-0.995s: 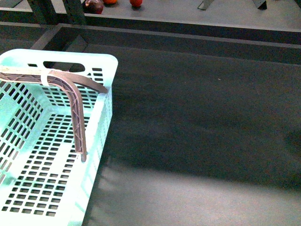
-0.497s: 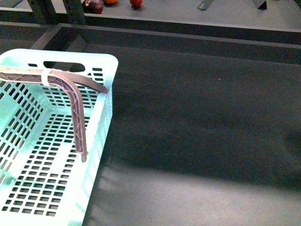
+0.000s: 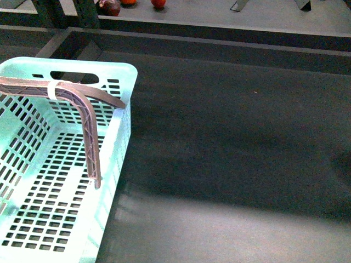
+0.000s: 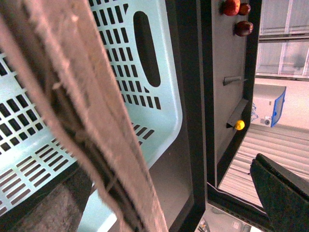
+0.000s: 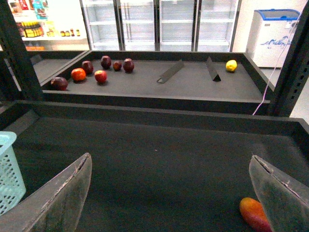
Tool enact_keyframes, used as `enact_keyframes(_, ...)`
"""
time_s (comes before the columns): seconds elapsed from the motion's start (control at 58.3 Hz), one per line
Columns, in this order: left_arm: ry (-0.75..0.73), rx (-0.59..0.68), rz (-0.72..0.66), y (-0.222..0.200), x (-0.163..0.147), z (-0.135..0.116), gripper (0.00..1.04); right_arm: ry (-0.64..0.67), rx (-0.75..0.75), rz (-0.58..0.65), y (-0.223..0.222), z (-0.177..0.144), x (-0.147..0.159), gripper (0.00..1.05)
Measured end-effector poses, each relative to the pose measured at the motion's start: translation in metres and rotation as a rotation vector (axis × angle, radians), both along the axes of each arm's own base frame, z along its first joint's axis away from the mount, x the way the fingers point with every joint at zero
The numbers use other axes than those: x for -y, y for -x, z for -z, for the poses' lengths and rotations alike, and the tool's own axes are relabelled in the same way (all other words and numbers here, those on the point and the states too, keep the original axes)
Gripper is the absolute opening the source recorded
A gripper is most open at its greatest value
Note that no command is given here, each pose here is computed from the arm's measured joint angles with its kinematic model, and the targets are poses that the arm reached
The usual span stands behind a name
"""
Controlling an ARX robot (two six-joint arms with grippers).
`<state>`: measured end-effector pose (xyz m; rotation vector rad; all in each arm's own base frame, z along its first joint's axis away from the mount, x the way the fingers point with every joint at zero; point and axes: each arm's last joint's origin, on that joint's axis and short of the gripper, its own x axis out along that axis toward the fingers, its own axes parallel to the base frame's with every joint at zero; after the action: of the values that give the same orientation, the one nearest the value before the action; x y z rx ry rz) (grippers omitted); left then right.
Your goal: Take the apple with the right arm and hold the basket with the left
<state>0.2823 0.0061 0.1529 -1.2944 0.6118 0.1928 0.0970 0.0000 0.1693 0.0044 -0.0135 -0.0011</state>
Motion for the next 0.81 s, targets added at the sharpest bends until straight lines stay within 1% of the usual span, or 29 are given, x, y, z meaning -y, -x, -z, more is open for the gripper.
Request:
enact_keyframes(0.086, -0.007, -0.007, -0.011, -0.009, -0.004, 0.002, 0.97, 0.000, 0.000, 0.000, 0.000, 0.000, 0.000, 0.96)
enact_keyframes(0.12, -0.008, -0.010, -0.013, -0.012, -0.004, 0.003, 0.93, 0.000, 0.000, 0.000, 0.000, 0.000, 0.000, 0.96)
enact_keyframes(0.223, -0.007, -0.023, -0.016, -0.019, -0.006, 0.006, 0.73, 0.000, 0.000, 0.000, 0.000, 0.000, 0.000, 0.96)
enact_keyframes(0.24, -0.007, -0.024, -0.016, -0.019, -0.006, 0.006, 0.71, 0.000, 0.000, 0.000, 0.000, 0.000, 0.000, 0.96)
enact_keyframes(0.377, -0.005, -0.064, -0.015, -0.023, -0.006, 0.015, 0.46, 0.000, 0.000, 0.000, 0.000, 0.000, 0.000, 0.96)
enact_keyframes(0.514, -0.024, -0.076, -0.007, -0.025, -0.006, 0.018, 0.25, 0.000, 0.000, 0.000, 0.000, 0.000, 0.000, 0.96)
enact_keyframes(0.549, -0.021, -0.081, -0.006, -0.024, -0.004, 0.018, 0.18, 0.000, 0.000, 0.000, 0.000, 0.000, 0.000, 0.96)
enact_keyframes(0.6, 0.010, -0.088, -0.020, -0.024, -0.002, 0.017, 0.11, 0.000, 0.000, 0.000, 0.000, 0.000, 0.000, 0.96)
enact_keyframes(0.652, 0.023, -0.091, -0.017, -0.024, 0.001, 0.015, 0.07, 0.000, 0.000, 0.000, 0.000, 0.000, 0.000, 0.96)
enact_keyframes(0.806, -0.012, -0.076, 0.047, -0.021, 0.020, 0.004, 0.07, 0.000, 0.000, 0.000, 0.000, 0.000, 0.000, 0.96)
